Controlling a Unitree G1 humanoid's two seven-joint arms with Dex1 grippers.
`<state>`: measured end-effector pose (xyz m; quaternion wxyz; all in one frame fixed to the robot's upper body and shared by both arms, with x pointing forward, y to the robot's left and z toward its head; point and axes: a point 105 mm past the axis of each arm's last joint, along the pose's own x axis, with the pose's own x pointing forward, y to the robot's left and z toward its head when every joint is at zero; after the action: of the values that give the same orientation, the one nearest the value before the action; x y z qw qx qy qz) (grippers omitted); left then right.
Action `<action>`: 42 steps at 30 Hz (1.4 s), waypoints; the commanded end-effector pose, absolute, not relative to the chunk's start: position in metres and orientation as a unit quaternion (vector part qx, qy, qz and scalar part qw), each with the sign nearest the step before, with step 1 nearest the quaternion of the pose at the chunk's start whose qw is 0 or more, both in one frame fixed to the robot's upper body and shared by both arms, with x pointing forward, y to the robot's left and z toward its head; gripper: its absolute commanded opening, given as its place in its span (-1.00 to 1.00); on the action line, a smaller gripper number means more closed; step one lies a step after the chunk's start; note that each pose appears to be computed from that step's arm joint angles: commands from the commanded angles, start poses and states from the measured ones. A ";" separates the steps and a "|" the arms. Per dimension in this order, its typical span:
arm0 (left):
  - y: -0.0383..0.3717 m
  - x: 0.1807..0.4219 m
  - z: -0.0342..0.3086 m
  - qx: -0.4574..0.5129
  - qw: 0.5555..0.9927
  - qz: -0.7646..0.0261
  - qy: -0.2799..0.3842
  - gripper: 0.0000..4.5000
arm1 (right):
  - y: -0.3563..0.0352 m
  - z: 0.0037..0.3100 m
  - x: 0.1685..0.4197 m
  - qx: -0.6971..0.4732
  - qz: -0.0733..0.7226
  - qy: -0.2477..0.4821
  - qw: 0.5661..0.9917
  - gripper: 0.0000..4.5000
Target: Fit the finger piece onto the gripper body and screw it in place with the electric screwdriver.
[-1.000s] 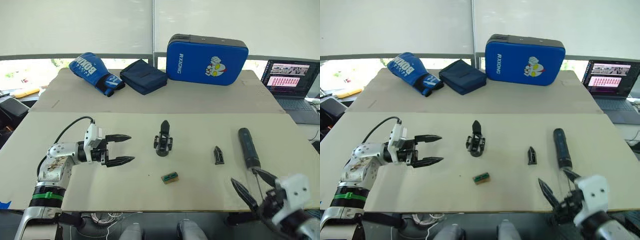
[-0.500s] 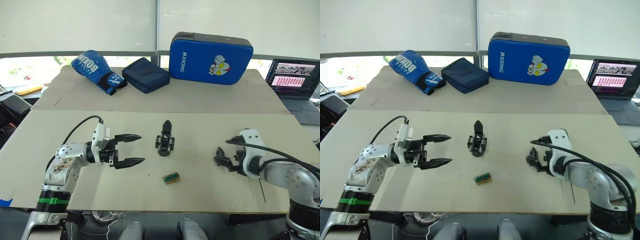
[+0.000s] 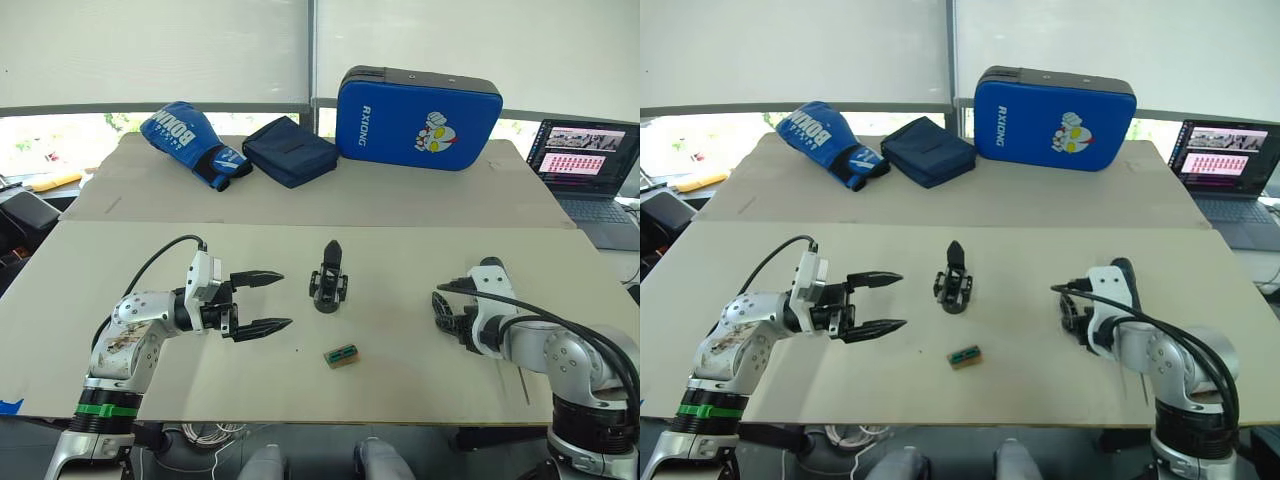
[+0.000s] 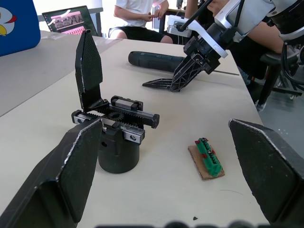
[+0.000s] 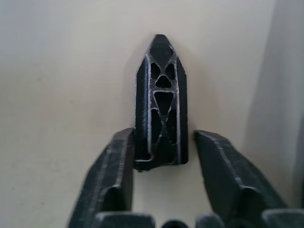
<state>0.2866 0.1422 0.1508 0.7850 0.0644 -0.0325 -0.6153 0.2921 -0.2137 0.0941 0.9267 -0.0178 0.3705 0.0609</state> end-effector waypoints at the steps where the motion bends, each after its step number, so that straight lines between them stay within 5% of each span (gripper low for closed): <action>1: 0.138 0.286 0.166 0.070 0.780 -0.619 -0.065 1.00 | -0.198 0.111 0.293 -0.004 0.102 0.330 0.938 -0.51; 7: 0.126 0.303 0.206 -0.020 0.811 -0.574 -0.112 1.00 | -0.189 0.206 0.299 -0.078 0.138 0.081 0.984 -0.51; 10: 0.111 0.310 0.233 -0.105 0.815 -0.556 -0.129 1.00 | -0.170 0.249 0.295 -0.141 0.167 -0.046 0.975 -0.51; 15: 0.074 0.318 0.257 -0.186 0.804 -0.554 -0.110 1.00 | -0.126 0.276 0.295 -0.208 0.219 -0.167 0.939 -0.51; 22: 0.044 0.328 0.278 -0.284 0.791 -0.531 -0.107 1.00 | -0.088 0.273 0.296 -0.280 0.263 -0.235 0.893 -0.51; 31: 0.045 0.336 0.286 -0.348 0.790 -0.491 -0.114 1.00 | -0.083 0.271 0.296 -0.280 0.263 -0.249 0.889 -0.51; 35: 0.035 0.327 0.284 -0.354 0.781 -0.503 -0.107 0.44 | -0.084 0.269 0.297 -0.283 0.263 -0.247 0.889 -0.51; 42: 0.032 0.328 0.289 -0.364 0.778 -0.500 -0.112 -1.00 | -0.087 0.265 0.299 -0.286 0.261 -0.237 0.891 -0.51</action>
<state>0.3333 0.0332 0.2750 0.7853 -0.3695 -0.0897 -0.4886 0.3034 -0.0841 0.2558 0.8936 -0.2841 -0.2178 0.2708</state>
